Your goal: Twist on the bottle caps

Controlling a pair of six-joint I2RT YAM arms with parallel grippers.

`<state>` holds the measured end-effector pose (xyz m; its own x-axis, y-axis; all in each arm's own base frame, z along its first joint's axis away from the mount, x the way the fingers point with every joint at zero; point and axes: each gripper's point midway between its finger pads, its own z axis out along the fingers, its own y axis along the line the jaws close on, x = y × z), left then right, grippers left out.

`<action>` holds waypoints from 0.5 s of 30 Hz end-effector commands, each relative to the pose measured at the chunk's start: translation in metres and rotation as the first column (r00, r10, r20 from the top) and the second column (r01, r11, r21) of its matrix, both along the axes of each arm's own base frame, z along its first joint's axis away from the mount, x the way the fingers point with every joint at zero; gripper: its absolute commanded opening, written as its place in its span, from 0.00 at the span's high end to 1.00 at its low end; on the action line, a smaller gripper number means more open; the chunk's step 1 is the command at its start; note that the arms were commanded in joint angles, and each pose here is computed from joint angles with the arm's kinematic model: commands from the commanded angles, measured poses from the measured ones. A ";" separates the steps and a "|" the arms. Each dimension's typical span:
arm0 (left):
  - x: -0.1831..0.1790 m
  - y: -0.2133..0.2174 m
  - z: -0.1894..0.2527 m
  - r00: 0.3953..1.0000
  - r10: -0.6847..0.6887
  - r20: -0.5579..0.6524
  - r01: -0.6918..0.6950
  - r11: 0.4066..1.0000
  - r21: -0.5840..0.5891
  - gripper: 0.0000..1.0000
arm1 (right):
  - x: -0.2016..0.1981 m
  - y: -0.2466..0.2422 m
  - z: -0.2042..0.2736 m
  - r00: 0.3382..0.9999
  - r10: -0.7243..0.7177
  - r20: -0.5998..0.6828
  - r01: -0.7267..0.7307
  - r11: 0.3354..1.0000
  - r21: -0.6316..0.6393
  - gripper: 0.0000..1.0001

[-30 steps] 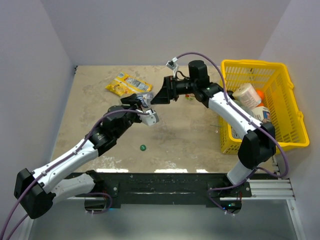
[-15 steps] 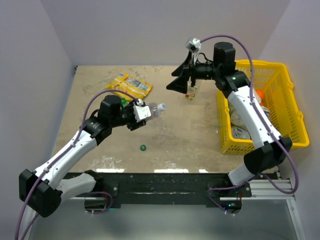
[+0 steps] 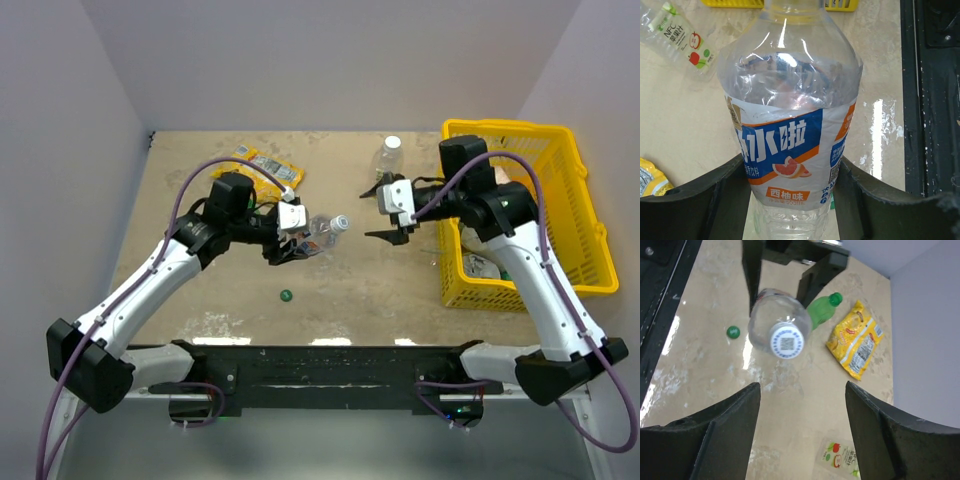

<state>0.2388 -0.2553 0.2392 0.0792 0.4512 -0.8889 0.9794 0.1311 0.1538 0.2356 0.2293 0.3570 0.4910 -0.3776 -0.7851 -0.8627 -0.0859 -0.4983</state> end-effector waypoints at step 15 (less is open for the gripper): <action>0.010 -0.001 0.022 0.991 -0.031 0.127 0.030 1.000 0.008 1.00 | -0.012 0.028 -0.003 0.992 0.125 0.025 -0.124 0.991 -0.052 0.38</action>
<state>0.2417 -0.2544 0.2416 0.1179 0.4665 -0.8766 0.9754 0.1110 0.1903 0.2160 0.2523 0.3397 0.5570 -0.3604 -0.7482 -0.8305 -0.2359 -0.5046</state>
